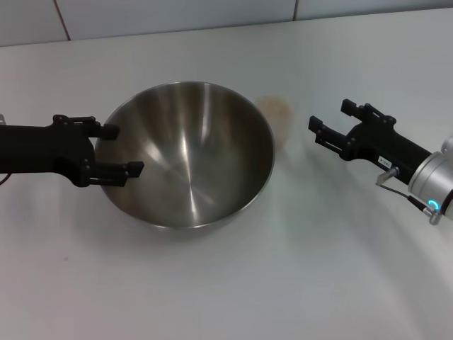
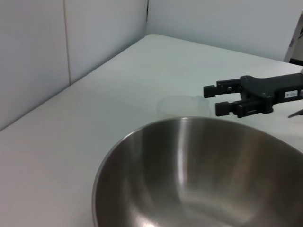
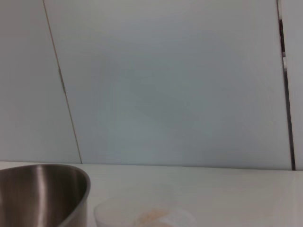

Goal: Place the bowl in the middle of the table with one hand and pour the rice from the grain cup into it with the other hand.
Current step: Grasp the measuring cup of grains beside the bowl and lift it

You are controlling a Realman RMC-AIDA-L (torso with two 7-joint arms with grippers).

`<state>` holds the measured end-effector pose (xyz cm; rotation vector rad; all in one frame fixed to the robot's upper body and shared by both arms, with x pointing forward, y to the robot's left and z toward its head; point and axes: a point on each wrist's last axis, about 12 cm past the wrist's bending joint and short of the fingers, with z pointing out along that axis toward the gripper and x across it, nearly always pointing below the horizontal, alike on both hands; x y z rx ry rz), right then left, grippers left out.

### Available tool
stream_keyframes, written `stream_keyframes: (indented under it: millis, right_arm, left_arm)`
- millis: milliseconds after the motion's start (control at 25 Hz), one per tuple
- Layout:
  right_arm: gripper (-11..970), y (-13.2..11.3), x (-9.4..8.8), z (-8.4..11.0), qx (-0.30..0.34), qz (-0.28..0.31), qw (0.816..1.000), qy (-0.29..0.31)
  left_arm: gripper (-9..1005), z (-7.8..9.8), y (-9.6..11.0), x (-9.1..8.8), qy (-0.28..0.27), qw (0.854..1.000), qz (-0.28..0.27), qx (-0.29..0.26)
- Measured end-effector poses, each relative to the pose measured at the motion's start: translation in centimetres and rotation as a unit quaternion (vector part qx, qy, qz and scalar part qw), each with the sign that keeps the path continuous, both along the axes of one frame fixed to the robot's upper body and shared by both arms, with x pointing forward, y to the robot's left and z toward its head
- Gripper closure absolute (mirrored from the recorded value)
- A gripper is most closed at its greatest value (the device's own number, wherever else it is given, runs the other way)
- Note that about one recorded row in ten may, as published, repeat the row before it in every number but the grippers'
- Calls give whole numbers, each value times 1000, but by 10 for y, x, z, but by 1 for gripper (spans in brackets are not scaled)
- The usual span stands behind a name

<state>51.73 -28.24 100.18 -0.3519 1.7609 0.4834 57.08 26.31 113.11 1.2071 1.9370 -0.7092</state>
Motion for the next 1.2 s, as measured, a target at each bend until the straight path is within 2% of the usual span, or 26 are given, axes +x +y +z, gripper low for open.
stream_keyframes:
  millis: [1200]
  right_arm:
    - [167, 7, 31, 8, -24, -19, 1000, 8]
  left_arm:
    - [169, -1, -3, -1, 3, 1000, -9, 5]
